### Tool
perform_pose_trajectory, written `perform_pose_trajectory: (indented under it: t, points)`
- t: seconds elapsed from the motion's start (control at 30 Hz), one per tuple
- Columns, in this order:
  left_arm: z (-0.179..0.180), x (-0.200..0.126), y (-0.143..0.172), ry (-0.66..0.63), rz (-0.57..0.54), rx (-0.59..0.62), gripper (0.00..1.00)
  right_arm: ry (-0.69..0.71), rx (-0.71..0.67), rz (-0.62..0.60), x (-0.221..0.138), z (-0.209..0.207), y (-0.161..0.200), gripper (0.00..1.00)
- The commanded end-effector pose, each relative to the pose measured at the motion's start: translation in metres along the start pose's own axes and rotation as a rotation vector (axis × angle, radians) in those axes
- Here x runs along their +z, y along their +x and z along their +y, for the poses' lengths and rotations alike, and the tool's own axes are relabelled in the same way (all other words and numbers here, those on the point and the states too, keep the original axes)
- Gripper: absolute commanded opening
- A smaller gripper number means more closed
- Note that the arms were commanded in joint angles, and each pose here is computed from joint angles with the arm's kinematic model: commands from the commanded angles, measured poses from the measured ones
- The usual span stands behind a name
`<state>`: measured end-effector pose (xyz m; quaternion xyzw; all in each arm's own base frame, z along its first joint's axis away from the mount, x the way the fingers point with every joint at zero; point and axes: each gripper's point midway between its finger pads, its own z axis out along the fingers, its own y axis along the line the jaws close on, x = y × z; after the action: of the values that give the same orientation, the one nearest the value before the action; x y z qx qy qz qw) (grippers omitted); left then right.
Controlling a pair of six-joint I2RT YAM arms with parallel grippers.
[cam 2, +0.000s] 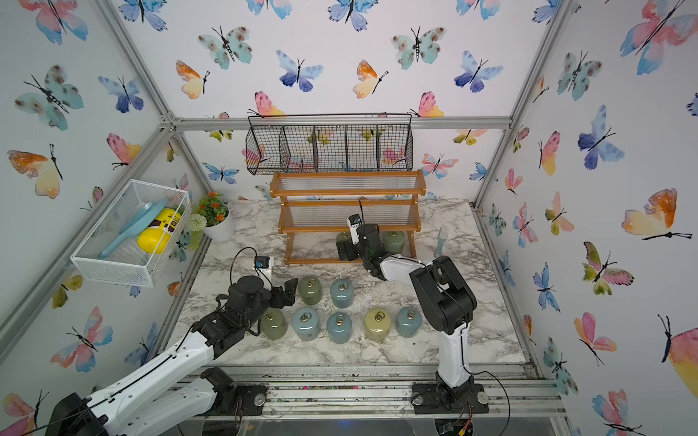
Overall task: Remove the tea canisters from the shelf
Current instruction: Pick up the tea canister from the shelf.
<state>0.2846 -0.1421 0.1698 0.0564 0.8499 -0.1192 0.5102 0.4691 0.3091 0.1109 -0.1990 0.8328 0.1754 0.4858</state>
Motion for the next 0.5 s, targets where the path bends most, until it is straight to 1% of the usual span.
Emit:
perform_pose_trajectory:
  t: [0.0, 0.47]
  points:
    - [0.007, -0.002, 0.000, -0.026, -0.010, -0.012, 0.98, 0.016, 0.007, -0.039, 0.005, -0.003, -0.016, 1.00]
    - [0.010, -0.006, 0.002, -0.030, -0.018, -0.003, 0.98, 0.030, 0.004, -0.019, 0.023, -0.002, -0.014, 1.00]
